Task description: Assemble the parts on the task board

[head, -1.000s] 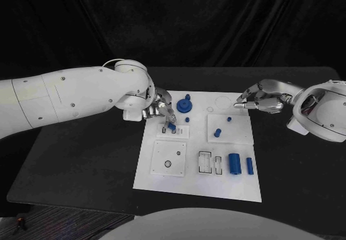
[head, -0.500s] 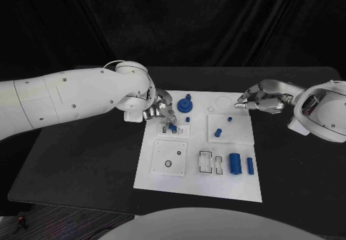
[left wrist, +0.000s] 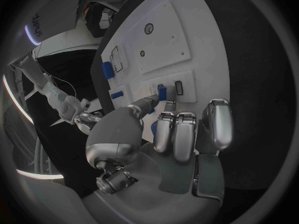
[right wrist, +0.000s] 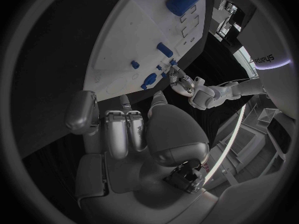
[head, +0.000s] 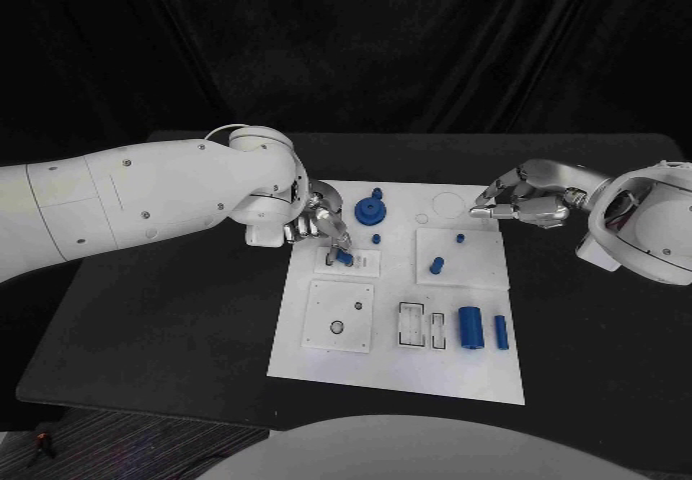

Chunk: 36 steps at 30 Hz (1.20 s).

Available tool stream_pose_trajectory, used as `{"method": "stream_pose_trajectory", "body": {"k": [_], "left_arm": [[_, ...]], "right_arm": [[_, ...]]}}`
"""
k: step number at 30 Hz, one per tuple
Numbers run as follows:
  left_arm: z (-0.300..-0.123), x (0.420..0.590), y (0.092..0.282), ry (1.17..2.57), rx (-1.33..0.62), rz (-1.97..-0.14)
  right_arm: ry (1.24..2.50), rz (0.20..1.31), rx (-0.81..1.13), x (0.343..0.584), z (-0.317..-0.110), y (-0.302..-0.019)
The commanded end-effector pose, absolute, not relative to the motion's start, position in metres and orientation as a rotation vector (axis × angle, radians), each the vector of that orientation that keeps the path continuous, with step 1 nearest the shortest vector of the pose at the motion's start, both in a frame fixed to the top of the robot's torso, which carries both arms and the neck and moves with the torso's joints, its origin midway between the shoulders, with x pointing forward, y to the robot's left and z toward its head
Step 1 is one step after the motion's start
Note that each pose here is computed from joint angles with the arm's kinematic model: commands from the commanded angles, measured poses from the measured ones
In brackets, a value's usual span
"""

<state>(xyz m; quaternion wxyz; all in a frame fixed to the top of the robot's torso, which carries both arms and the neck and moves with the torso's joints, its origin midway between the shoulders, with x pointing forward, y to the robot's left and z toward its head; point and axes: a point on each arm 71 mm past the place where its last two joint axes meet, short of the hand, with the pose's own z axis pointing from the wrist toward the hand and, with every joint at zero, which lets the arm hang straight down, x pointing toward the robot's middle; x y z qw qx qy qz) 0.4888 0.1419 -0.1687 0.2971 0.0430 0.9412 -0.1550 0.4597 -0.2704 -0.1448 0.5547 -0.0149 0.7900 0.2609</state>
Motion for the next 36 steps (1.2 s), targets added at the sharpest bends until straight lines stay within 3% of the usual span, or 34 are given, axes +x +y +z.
{"method": "stream_pose_trajectory", "body": {"k": [1, 36], "left_arm": [[-0.1700, 0.4873, 0.1413, 2.507, 0.106, -0.421], [-0.1724, 0.4870, 0.1436, 2.503, 0.093, -0.435]], "right_arm": [[1.883, 0.601, -0.029, 0.4595, -0.1472, -0.2715], [1.887, 0.598, -0.022, 0.4602, -0.1518, -0.2730]]}}
